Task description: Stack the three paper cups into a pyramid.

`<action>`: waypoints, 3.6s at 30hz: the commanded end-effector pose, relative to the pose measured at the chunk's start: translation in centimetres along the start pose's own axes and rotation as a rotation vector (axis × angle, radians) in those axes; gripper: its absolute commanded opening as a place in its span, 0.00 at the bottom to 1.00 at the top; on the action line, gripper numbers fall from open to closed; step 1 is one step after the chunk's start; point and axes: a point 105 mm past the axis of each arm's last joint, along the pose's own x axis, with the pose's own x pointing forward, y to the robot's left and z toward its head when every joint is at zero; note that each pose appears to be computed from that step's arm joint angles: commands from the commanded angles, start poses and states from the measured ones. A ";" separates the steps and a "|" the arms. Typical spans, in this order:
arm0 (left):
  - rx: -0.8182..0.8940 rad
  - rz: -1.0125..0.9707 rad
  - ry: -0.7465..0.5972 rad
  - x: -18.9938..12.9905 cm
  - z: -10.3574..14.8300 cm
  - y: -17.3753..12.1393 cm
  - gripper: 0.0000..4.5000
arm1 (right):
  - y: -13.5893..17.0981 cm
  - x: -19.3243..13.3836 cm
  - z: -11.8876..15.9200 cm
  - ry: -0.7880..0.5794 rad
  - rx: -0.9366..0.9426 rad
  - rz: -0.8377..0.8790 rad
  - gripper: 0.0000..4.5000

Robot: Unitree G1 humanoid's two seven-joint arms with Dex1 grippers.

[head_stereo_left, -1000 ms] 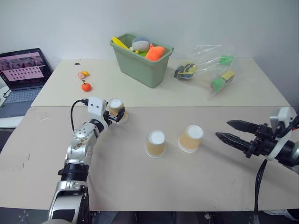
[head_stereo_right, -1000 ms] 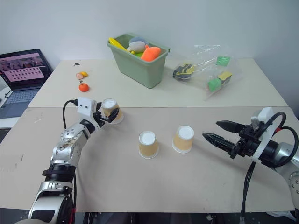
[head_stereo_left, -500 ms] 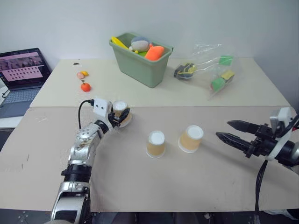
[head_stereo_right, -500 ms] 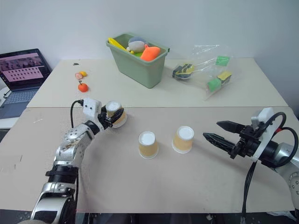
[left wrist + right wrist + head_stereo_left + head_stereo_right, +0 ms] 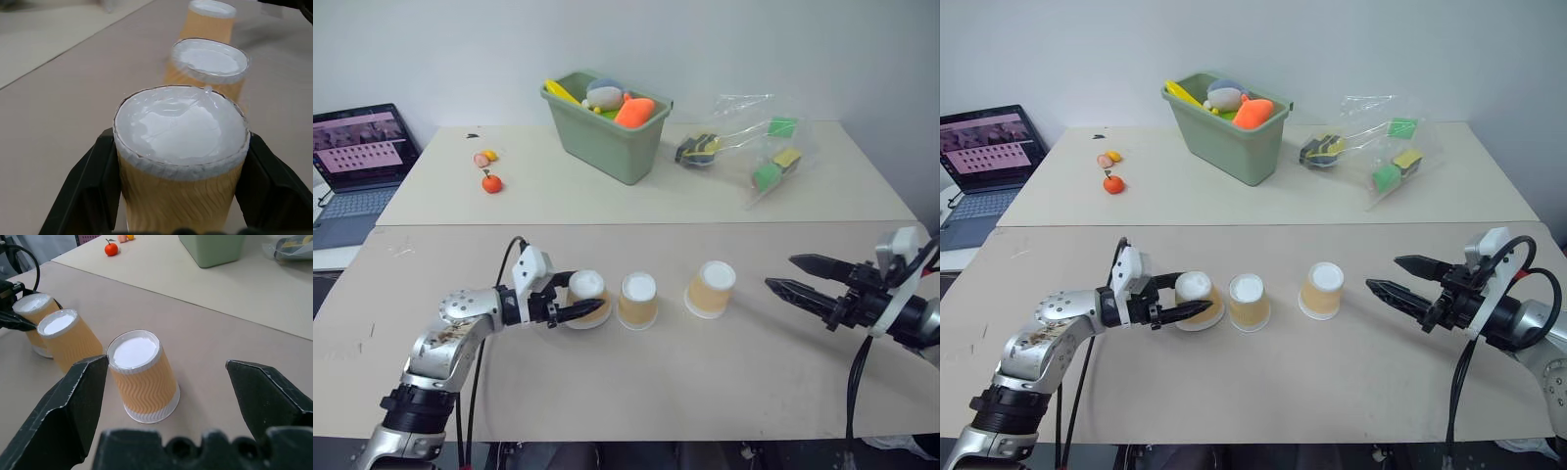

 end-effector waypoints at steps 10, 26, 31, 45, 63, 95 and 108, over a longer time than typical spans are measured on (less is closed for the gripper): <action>0.023 -0.022 -0.028 1.6 0.3 0.3 0.83 | -0.2 -0.8 1.2 -0.039 -0.055 -0.035 1.00; 0.065 0.069 -0.190 -0.1 6.5 0.8 1.00 | -0.6 -0.4 1.0 -0.035 -0.052 -0.026 1.00; -0.084 -0.077 -0.287 -2.0 10.0 -2.5 1.00 | -1.2 -0.3 1.2 -0.036 -0.055 -0.025 1.00; -0.143 -0.273 -0.148 -5.7 12.9 -4.5 1.00 | -1.6 0.0 -2.4 0.086 -0.129 -0.025 1.00; -0.007 -0.177 0.169 -7.0 5.8 -2.9 1.00 | 3.4 3.8 -2.2 0.022 -0.150 0.140 1.00; 0.010 -0.102 0.131 -6.2 5.7 -3.0 1.00 | 1.6 8.4 -2.8 -0.038 -0.137 0.144 0.75; -0.031 0.108 0.240 -11.5 4.2 0.0 1.00 | 2.0 7.8 6.2 -0.154 -0.277 0.220 0.58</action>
